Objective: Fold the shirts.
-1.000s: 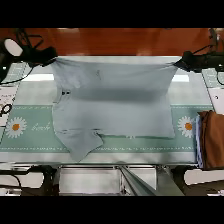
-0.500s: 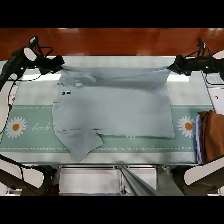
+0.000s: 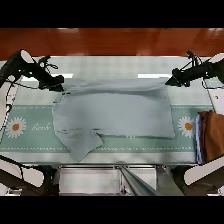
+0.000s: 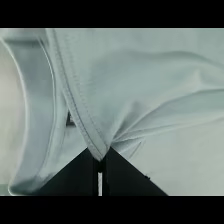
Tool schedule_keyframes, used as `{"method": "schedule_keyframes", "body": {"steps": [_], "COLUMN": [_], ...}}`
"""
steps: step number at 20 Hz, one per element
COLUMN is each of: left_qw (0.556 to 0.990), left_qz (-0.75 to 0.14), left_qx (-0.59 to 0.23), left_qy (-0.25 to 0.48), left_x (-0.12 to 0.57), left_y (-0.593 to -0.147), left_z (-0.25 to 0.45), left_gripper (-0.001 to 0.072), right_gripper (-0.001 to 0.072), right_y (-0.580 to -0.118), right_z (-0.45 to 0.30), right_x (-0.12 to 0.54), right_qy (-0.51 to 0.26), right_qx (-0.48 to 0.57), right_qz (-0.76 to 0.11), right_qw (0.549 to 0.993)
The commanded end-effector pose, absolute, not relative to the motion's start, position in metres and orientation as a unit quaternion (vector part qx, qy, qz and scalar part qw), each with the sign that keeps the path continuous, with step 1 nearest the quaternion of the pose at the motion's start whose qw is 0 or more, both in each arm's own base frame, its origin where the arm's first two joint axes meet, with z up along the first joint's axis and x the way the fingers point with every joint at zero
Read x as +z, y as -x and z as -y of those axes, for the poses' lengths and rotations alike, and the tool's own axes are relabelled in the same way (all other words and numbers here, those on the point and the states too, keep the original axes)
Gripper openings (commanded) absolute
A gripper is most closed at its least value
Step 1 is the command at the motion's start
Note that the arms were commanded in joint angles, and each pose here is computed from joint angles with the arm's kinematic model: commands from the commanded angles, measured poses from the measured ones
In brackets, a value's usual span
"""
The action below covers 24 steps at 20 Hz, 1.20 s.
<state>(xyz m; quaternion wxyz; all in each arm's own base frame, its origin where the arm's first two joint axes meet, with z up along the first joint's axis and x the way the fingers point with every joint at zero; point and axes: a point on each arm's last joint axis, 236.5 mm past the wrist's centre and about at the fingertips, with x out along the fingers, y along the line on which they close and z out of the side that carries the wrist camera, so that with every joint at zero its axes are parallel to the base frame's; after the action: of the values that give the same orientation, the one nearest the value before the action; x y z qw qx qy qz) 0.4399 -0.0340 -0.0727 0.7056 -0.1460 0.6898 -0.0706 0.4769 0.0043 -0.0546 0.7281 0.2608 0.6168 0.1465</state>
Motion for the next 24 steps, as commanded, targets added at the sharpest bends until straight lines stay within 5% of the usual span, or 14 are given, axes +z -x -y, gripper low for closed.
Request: {"method": "schedule_keyframes", "body": {"steps": [1, 15, 16, 18, 21, 24], "left_qw": [0.664, 0.654, 0.653, 0.643, 0.604, 0.636], "left_qz": [-0.728, -0.734, -0.735, -0.745, -0.781, -0.750], "left_qx": [-0.093, -0.102, -0.102, -0.102, -0.063, -0.029], "left_qy": [0.142, 0.151, 0.151, 0.150, 0.144, 0.180], "left_x": [-0.083, -0.081, -0.081, -0.079, -0.062, -0.026], "left_y": [-0.408, -0.403, -0.403, -0.396, -0.365, -0.354], "left_z": [0.040, 0.037, 0.039, 0.040, 0.011, -0.008], "left_gripper": [0.0034, 0.0037, 0.0082, 0.0499, 0.0507, 0.0507], "right_gripper": [0.0023, 0.0024, 0.0079, 0.0413, 0.0410, 0.0410], "right_y": [-0.452, -0.438, -0.441, -0.441, -0.423, -0.404], "right_z": [-0.004, 0.005, 0.002, -0.002, 0.011, 0.041], "right_x": [-0.069, -0.072, -0.073, -0.071, -0.044, 0.006], "right_qy": [-0.254, -0.254, -0.253, -0.272, -0.289, -0.295], "right_qx": [0.144, 0.134, 0.131, 0.115, 0.107, 0.082], "right_qz": [-0.654, -0.676, -0.674, -0.679, -0.687, -0.656], "right_qw": [0.698, 0.678, 0.681, 0.673, 0.658, 0.689]}}
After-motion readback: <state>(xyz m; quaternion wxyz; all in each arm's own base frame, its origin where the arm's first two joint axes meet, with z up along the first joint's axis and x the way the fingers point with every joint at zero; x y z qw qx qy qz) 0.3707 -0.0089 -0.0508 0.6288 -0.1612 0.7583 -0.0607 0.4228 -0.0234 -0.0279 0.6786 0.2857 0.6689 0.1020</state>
